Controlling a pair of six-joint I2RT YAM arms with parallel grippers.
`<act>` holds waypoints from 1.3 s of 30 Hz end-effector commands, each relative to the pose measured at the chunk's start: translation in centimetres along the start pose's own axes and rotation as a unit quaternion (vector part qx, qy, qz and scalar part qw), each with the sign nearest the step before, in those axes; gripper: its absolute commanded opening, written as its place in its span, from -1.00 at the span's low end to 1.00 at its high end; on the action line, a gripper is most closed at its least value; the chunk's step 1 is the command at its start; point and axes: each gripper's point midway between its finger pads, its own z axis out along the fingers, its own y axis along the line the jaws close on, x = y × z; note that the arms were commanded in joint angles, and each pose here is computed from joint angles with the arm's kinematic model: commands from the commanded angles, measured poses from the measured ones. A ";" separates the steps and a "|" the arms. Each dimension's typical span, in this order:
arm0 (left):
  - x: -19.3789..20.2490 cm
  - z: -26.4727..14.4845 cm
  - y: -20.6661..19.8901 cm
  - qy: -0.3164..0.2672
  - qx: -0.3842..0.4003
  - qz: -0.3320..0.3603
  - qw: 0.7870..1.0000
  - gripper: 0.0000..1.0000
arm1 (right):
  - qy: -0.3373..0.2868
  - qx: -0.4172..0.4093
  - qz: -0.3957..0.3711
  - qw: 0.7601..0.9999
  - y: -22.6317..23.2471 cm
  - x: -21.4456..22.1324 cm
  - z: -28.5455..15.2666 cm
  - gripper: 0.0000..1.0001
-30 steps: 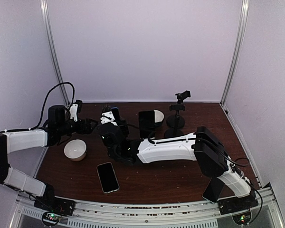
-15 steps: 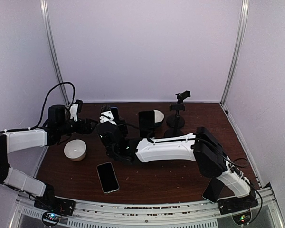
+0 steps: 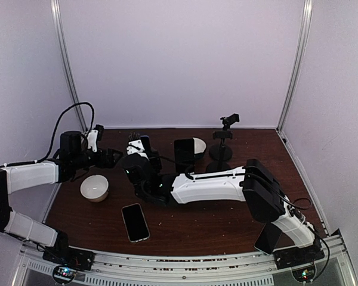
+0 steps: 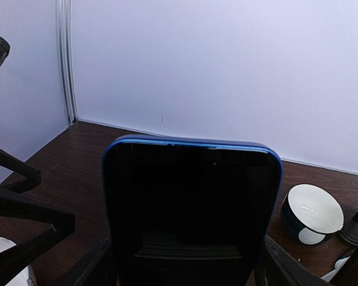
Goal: Place the phone on the phone stand
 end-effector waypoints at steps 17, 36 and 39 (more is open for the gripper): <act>-2.2 -0.4 -0.1 -0.028 -0.002 0.023 0.999 0.96 | -0.017 0.020 0.011 1.000 -0.8 -1.5 -0.2 1.00; -4.3 -2.5 0.7 -0.056 -0.067 0.018 0.996 0.96 | -0.034 -0.203 -0.057 0.977 -2.8 -14.1 -11.7 1.00; -4.9 -2.7 0.5 -0.051 -0.084 0.024 0.995 0.96 | 0.026 -0.189 -0.061 0.980 -7.4 -13.8 -11.6 1.00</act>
